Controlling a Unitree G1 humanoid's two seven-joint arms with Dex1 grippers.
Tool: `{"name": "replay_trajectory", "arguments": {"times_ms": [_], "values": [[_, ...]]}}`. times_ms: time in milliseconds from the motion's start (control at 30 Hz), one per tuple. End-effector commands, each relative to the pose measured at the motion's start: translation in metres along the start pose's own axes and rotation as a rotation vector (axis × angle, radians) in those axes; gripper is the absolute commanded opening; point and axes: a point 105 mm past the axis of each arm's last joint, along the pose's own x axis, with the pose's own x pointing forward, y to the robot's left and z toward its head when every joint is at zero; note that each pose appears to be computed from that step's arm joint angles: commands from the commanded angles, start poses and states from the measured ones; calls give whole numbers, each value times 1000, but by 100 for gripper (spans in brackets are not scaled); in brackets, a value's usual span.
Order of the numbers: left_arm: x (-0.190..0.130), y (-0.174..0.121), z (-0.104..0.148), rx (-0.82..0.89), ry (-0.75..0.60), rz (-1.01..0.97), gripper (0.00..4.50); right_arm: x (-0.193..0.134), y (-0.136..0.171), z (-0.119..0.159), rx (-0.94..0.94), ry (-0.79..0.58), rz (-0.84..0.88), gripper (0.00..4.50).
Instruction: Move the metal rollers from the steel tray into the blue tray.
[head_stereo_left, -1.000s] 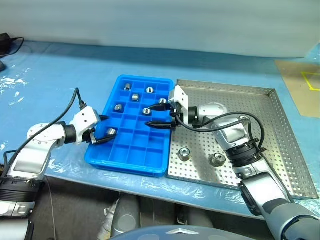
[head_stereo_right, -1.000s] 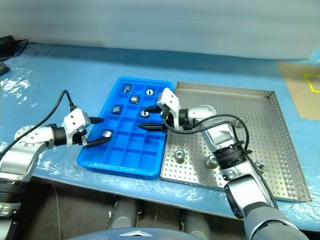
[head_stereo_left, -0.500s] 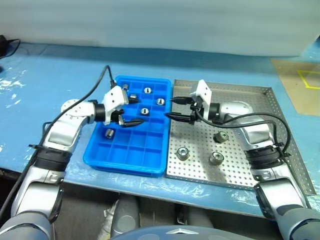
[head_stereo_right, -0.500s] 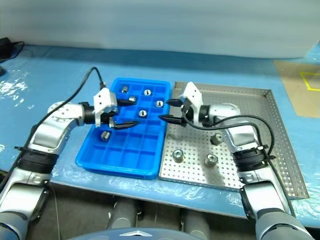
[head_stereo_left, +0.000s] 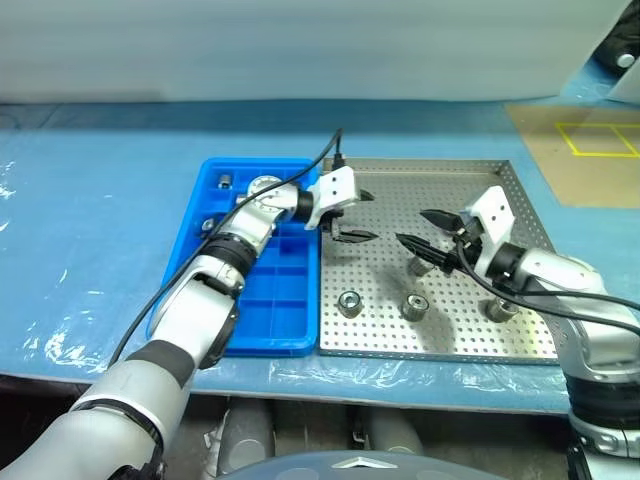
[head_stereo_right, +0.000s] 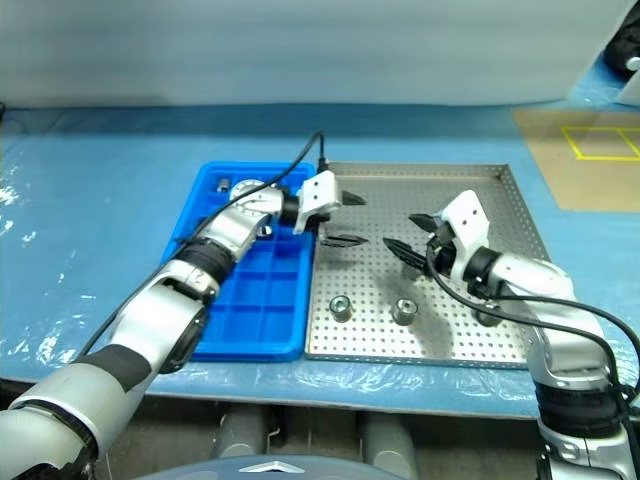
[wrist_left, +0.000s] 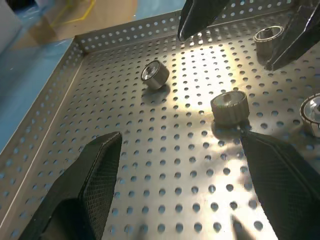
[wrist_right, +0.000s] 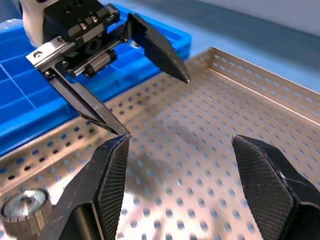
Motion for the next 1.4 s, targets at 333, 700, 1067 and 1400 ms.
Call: {"name": "replay_trajectory", "arguments": {"times_ms": [333, 700, 1067, 1400], "values": [[50, -20, 8, 8, 53, -78, 402, -33, 4, 17, -28, -25, -133, 335], [61, -40, -20, -28, 142, -83, 402, -39, 2, 9, -2, -10, -183, 335], [70, -48, -31, -17, 188, -51, 402, -40, 1, 6, -14, 6, -193, 335], [70, -47, -34, -33, 200, -36, 279, -40, -1, 5, -29, 17, -202, 335]]}}
